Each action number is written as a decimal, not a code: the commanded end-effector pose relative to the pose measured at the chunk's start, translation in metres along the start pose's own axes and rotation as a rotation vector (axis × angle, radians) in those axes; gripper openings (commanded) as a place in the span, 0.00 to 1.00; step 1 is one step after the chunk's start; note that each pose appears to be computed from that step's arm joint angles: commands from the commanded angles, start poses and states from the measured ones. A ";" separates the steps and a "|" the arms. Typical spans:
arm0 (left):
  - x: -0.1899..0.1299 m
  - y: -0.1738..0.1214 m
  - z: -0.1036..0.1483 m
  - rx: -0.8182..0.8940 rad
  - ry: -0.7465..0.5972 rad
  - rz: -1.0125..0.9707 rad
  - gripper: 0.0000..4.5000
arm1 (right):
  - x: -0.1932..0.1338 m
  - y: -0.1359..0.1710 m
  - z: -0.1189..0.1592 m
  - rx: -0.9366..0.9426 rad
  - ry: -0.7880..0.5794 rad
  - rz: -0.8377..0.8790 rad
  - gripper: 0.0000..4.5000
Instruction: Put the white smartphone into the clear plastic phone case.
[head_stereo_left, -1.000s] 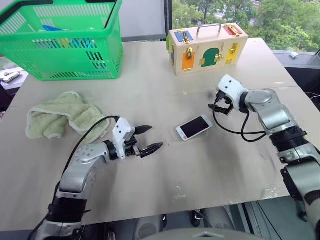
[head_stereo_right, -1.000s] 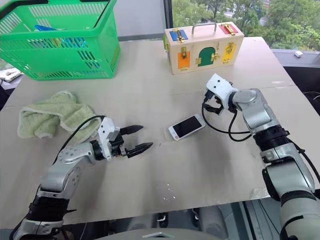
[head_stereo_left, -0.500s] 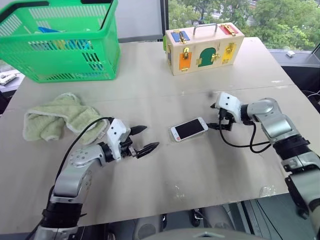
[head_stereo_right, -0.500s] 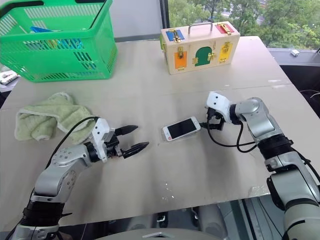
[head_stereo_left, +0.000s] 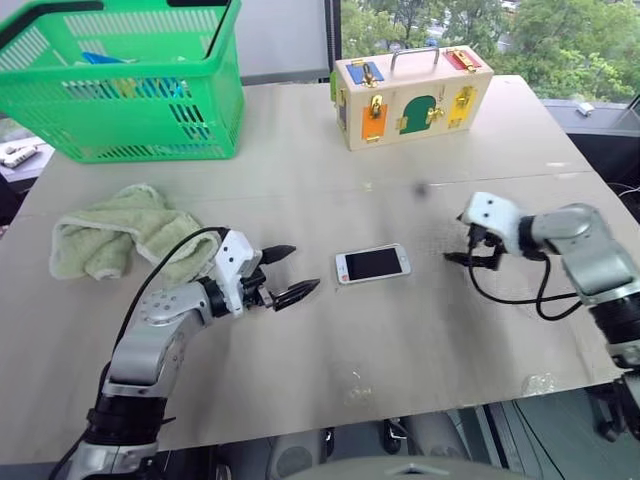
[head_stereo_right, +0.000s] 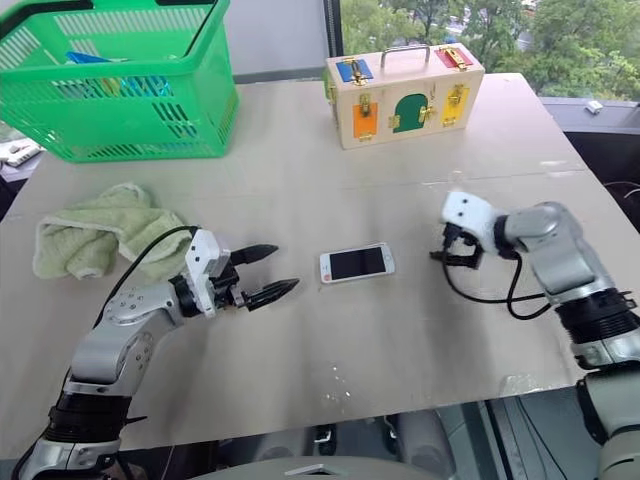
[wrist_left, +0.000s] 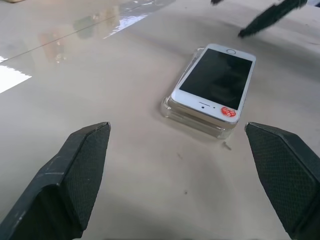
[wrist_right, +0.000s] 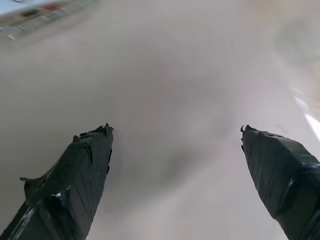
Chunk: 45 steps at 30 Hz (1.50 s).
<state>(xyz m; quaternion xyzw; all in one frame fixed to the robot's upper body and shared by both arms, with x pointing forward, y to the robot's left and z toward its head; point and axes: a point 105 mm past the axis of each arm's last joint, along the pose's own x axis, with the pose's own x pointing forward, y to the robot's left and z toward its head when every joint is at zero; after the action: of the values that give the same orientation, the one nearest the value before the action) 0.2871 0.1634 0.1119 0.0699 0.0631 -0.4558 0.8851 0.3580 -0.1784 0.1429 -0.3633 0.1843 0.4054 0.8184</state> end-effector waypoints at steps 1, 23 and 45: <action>-0.002 -0.002 0.003 0.028 -0.001 -0.015 1.00 | -0.011 0.013 0.057 0.029 -0.211 0.066 0.99; -0.012 -0.002 -0.008 0.022 0.031 0.002 1.00 | 0.057 0.122 0.131 -0.022 -0.352 0.468 0.01; -0.010 -0.005 -0.010 0.020 0.022 -0.010 1.00 | 0.091 0.122 0.069 -0.119 -0.078 0.474 0.01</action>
<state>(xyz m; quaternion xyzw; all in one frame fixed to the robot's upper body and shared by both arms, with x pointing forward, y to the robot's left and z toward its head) 0.2769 0.1728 0.0968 0.0782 0.0849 -0.4553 0.8828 0.3199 -0.0162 0.1075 -0.3496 0.1489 0.6117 0.6939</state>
